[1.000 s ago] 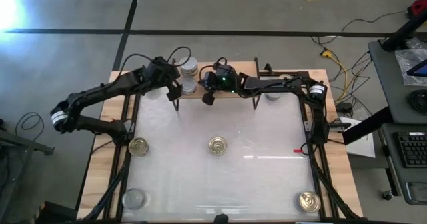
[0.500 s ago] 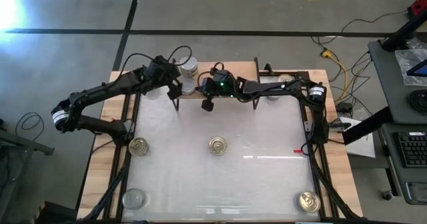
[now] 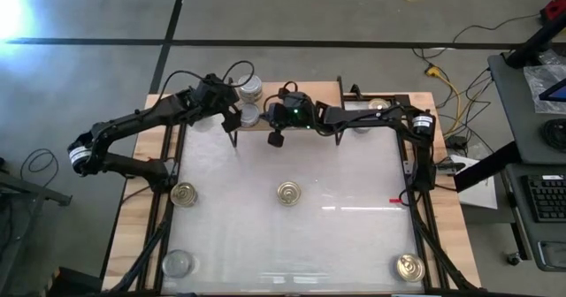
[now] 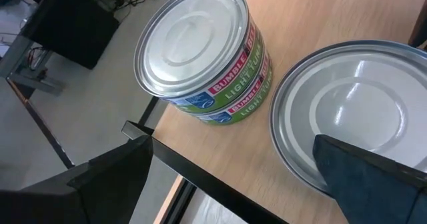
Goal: Stack canned seafood by type on shelf
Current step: Adjust the green tuna can on the shelf
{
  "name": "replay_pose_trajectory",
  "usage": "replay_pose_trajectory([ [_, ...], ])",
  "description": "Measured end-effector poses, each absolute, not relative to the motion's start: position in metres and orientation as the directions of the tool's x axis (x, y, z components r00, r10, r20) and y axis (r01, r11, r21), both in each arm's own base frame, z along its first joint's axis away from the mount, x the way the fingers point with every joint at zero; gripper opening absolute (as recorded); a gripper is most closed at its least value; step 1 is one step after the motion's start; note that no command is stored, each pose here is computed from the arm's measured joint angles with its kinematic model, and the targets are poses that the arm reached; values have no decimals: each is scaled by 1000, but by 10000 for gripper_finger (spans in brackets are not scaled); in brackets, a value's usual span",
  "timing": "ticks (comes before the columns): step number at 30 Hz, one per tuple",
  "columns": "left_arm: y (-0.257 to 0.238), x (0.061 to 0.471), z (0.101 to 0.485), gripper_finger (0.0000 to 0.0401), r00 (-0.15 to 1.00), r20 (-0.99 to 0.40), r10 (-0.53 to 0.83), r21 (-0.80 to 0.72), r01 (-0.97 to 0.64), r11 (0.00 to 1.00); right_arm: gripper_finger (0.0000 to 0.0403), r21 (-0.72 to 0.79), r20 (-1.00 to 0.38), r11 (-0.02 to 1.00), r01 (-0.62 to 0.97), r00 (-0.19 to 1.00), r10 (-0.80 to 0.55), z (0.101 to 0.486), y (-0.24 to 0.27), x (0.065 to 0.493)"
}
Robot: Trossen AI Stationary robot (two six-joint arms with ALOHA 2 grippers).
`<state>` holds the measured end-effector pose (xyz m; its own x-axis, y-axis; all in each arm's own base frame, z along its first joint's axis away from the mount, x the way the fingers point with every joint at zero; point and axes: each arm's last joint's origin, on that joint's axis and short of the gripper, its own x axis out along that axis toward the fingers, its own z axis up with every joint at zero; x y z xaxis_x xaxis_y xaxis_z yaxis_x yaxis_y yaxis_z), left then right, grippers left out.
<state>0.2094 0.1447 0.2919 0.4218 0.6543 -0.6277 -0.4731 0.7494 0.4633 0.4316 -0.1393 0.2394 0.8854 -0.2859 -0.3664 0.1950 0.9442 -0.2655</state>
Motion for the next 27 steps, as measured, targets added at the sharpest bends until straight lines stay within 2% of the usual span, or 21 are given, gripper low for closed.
replay_pose_trajectory([
  [27, 143, 211, 292, 400, 449, -631, 632, 440, -463, 769, 13, -300, -343, 928, 223, 882, -323, 237, -156, 429],
])
